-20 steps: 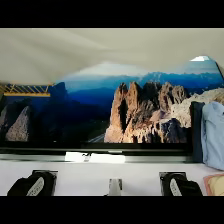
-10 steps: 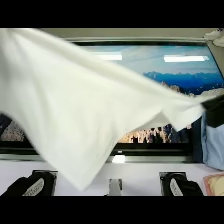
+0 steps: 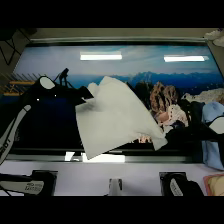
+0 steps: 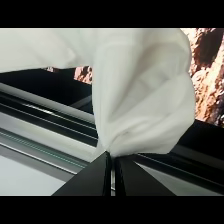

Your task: Fold the shirts.

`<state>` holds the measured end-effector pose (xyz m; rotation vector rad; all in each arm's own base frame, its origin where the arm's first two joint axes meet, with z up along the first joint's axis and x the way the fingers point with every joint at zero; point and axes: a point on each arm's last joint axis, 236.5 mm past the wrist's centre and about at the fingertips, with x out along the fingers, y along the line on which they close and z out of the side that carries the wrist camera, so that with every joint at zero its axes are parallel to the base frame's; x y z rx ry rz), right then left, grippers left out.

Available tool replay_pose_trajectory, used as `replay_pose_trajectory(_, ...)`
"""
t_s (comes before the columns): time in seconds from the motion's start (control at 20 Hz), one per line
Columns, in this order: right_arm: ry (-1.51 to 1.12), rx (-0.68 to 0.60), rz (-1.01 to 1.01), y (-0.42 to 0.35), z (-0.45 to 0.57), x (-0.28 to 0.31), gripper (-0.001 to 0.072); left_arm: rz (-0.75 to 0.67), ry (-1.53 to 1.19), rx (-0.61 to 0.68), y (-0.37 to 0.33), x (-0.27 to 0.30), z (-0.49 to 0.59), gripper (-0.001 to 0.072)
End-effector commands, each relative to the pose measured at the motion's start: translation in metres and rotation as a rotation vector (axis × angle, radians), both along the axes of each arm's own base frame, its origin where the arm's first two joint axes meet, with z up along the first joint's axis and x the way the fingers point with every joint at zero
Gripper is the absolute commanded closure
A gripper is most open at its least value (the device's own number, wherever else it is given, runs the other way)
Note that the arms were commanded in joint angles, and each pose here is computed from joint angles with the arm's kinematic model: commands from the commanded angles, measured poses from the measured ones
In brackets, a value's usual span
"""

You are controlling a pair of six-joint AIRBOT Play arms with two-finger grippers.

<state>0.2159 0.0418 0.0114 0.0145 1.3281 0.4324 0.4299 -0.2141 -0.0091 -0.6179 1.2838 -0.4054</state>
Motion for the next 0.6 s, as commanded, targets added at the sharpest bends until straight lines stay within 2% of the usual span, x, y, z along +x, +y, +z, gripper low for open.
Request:
replay_pose_trajectory(0.0,0.037,0.023,0.016,0.006,-0.014,-0.01,0.0687,-0.203,0.235,-0.082,-0.006,-0.058,-0.014,0.0078)
replay_pose_trajectory(0.05,0.036,0.023,0.016,0.006,-0.014,-0.01,0.0687,-0.255,0.232,-0.067,0.009,-0.07,0.0,0.0079)
replay_pose_trajectory(0.1,0.031,0.021,0.022,0.006,-0.014,-0.009,0.0687,-0.28,0.233,0.009,0.034,-0.083,0.006,0.0079)
replay_pose_trajectory(0.2,0.021,0.017,0.038,0.005,-0.014,-0.008,0.0687,-0.239,0.26,0.171,0.085,-0.114,0.008,0.0078)
replay_pose_trajectory(0.25,0.013,0.015,0.04,0.005,-0.014,-0.007,0.0686,-0.212,0.291,0.192,0.097,-0.136,0.005,0.0065)
replay_pose_trajectory(0.3,0.004,0.012,0.042,0.005,-0.014,-0.005,0.0686,-0.192,0.327,0.182,0.1,-0.16,-0.003,0.0036)
replay_pose_trajectory(0.4,-0.018,0.007,0.038,0.003,-0.014,0.001,0.0686,-0.099,0.417,0.147,0.095,-0.203,-0.037,0.0037)
replay_pose_trajectory(0.55,-0.02,0.006,0.042,0.003,-0.014,0.001,0.0686,0.006,0.516,0.007,0.061,-0.244,-0.078,0.004)
